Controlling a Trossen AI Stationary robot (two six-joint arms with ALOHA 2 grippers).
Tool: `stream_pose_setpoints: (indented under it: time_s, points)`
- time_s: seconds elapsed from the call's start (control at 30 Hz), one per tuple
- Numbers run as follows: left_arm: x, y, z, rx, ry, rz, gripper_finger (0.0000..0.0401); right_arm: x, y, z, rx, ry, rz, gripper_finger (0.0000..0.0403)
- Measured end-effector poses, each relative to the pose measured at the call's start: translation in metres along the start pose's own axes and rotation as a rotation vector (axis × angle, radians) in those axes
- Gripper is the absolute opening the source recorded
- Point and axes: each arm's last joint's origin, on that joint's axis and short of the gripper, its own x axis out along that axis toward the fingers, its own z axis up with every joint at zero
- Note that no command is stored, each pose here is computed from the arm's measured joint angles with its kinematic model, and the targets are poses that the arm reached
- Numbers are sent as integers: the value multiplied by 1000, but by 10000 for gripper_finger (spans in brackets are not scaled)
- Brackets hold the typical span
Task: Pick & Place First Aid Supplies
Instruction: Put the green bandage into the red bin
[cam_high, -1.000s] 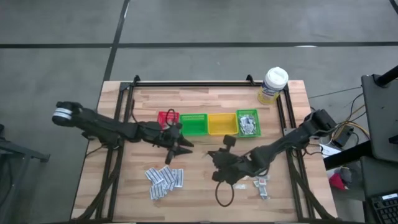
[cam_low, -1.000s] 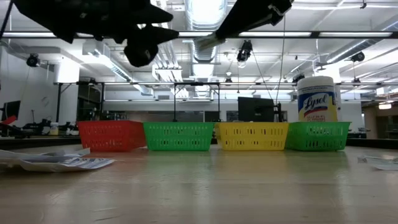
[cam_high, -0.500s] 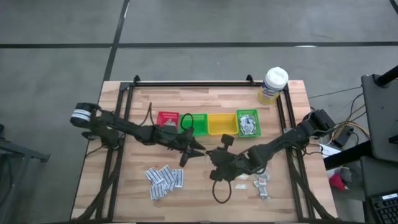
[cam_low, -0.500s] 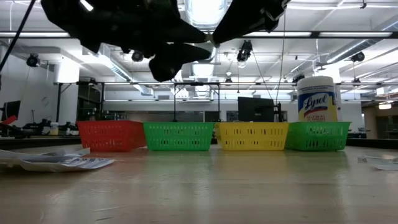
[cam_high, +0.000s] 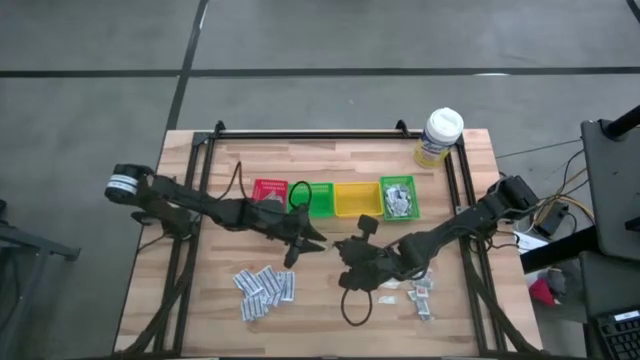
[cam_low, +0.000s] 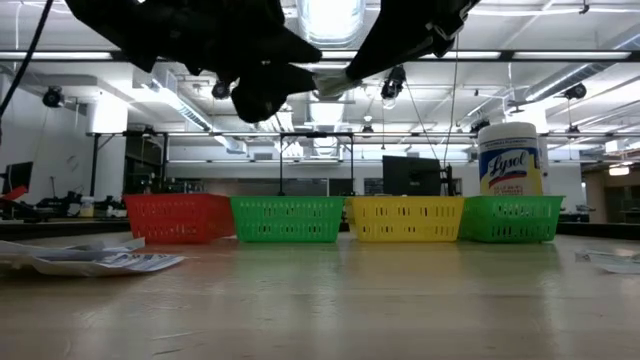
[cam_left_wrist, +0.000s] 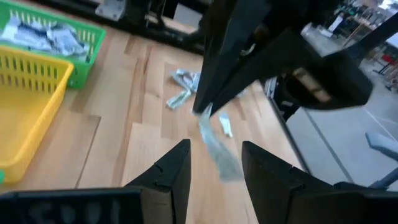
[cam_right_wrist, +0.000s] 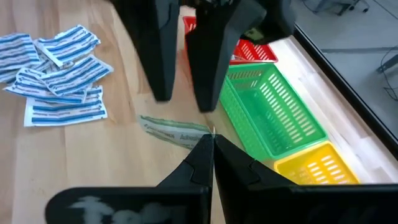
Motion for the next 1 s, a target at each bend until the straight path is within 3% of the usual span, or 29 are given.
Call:
stream_pose_setpoints:
  time_s: [0.23,1.0]
  points:
    - [2,-3,8,4,-25,-6,136,2,-2,3,13,-11,-2,8]
    - [8,3,0,-33,6,68,130,4,-2,7,28,-38,3,8]
